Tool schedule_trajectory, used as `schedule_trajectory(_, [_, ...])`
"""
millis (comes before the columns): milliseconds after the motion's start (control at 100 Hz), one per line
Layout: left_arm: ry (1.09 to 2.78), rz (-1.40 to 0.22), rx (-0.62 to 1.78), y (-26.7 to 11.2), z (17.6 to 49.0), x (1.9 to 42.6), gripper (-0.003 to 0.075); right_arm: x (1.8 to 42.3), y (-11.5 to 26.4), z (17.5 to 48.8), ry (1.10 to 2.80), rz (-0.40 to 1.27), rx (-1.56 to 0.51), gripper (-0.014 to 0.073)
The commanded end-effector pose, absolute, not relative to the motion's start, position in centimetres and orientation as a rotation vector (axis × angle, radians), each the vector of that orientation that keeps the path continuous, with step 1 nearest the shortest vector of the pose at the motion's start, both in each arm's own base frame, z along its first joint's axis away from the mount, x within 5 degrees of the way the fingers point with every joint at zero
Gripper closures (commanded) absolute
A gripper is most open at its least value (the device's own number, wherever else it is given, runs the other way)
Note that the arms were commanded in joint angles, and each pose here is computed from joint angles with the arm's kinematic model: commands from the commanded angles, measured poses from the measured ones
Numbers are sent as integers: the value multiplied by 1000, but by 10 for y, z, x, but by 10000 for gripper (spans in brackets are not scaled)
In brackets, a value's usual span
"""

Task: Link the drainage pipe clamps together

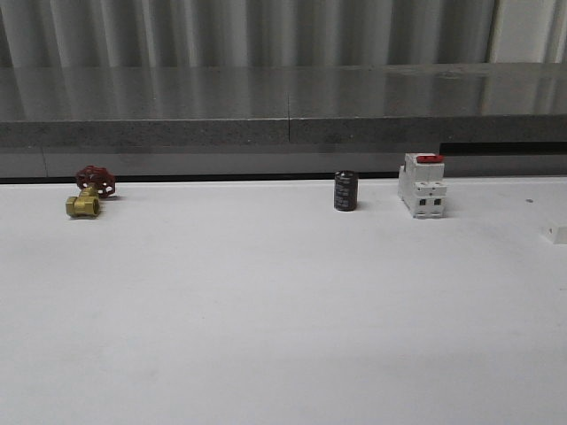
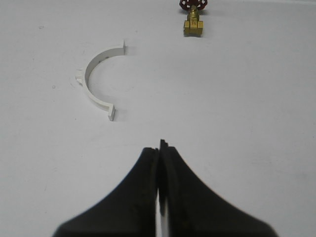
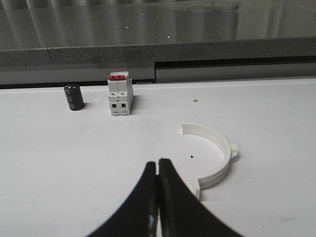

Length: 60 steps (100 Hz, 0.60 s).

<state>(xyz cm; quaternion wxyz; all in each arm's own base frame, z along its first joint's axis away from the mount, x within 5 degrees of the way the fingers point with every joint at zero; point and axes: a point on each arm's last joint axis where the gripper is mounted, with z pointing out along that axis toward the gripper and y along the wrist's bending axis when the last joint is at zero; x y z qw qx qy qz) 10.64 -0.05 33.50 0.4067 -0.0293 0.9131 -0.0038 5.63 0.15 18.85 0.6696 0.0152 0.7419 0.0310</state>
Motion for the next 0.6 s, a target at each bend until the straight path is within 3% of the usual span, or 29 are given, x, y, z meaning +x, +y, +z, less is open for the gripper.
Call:
schedule_trajectory(0, [2233, -13, -81, 0, 348, 112, 648, 54, 1, 204, 1551, 59, 19, 661])
schedule_trajectory(50, [2243, -11, -81, 0, 347, 112, 559, 54, 1, 204, 1551, 59, 19, 661])
schedule_trajectory(150, [2253, -18, -84, -1, 346, 111, 313, 54, 1, 204, 1551, 59, 19, 661])
schedule_trajectory(250, [2257, -37, -88, -2, 346, 112, 165, 54, 1, 204, 1551, 59, 19, 661])
schedule_trajectory(410, [2317, -13, -84, -2, 343, 131, 154, 54, 1, 204, 1551, 59, 19, 661])
schedule_trajectory(590, [2419, 71, -73, 1, 340, 189, 154, 54, 1, 204, 1551, 59, 19, 661])
